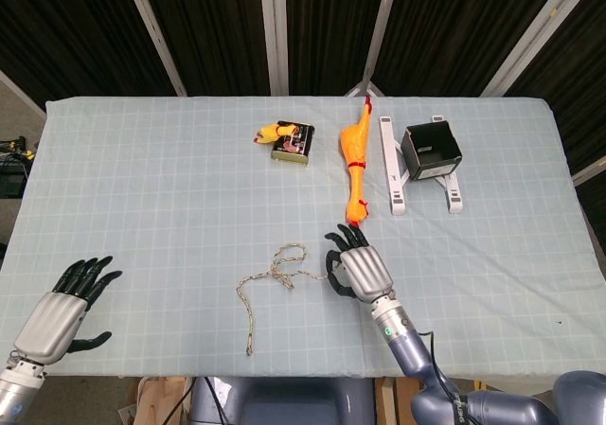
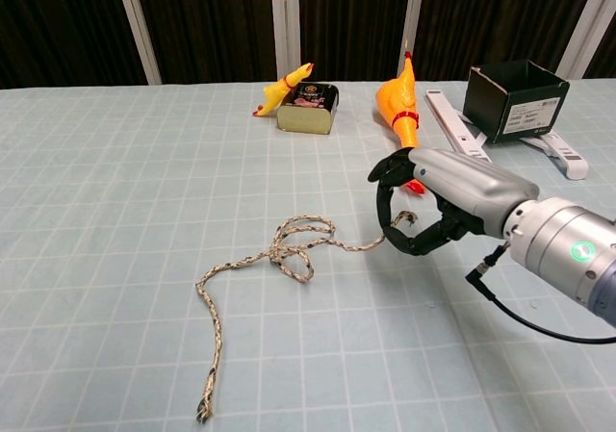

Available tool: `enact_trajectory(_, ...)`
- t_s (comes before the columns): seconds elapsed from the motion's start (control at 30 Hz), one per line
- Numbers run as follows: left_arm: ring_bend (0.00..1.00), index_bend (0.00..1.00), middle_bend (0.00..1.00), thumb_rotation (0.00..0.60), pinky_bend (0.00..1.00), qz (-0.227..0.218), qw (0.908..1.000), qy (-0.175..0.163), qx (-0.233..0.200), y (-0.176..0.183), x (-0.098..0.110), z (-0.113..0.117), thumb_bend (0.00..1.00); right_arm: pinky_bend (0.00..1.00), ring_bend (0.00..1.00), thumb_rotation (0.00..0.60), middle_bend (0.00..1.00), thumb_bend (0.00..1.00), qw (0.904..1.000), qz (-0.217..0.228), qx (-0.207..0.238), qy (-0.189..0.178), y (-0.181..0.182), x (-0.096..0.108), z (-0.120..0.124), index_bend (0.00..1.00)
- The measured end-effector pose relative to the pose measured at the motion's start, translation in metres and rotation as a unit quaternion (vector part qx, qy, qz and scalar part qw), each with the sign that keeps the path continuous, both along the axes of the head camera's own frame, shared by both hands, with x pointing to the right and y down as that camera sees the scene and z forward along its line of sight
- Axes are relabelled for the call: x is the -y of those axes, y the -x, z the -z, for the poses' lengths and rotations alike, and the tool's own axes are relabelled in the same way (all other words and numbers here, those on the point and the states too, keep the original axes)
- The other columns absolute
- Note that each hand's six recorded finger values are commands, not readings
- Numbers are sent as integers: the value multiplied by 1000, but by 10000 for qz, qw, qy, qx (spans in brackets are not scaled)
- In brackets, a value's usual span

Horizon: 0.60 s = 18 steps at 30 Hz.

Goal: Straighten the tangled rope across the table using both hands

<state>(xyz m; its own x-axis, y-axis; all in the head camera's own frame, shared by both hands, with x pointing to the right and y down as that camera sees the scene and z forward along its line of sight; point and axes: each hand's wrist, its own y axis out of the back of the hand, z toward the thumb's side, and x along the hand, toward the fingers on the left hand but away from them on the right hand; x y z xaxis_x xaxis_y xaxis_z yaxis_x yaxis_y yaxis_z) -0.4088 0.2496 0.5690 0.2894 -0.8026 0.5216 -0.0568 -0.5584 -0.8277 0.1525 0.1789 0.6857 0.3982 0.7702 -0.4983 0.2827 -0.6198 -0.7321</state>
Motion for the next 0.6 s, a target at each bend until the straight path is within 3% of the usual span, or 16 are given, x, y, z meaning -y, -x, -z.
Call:
enact_trajectory(0.17, 0, 323, 79, 600, 0, -764, 9971, 54, 21, -25, 17, -7, 202, 0, 6, 600, 214, 487, 10000, 27, 11, 13, 1, -2, 2, 626)
enact_trajectory(0.27, 9, 369, 112, 600, 29, -1365, 9906, 121, 32, -46, 29, -13, 213, 0, 6, 600, 214, 487, 10000, 9, 28, 19, 3, -2, 3, 626)
enact_trajectory(0.37, 23, 386, 151, 600, 52, -2055, 9786, 107, 75, -70, 39, -19, 218, 0, 6, 600, 215, 488, 10000, -13, 45, 31, 4, -2, 3, 626)
enact_trajectory(0.5, 46, 423, 189, 600, 77, -2941, 9557, -36, 70, -104, 45, -26, 239, 0, 6, 600, 215, 487, 10000, -26, 33, 45, 5, -3, 3, 633)
enact_trajectory(0.6, 46, 438, 201, 600, 78, -3313, 9434, -123, -4, -123, 43, -34, 264, 0, 6, 600, 215, 487, 10000, -47, 23, 46, 5, -2, 2, 633)
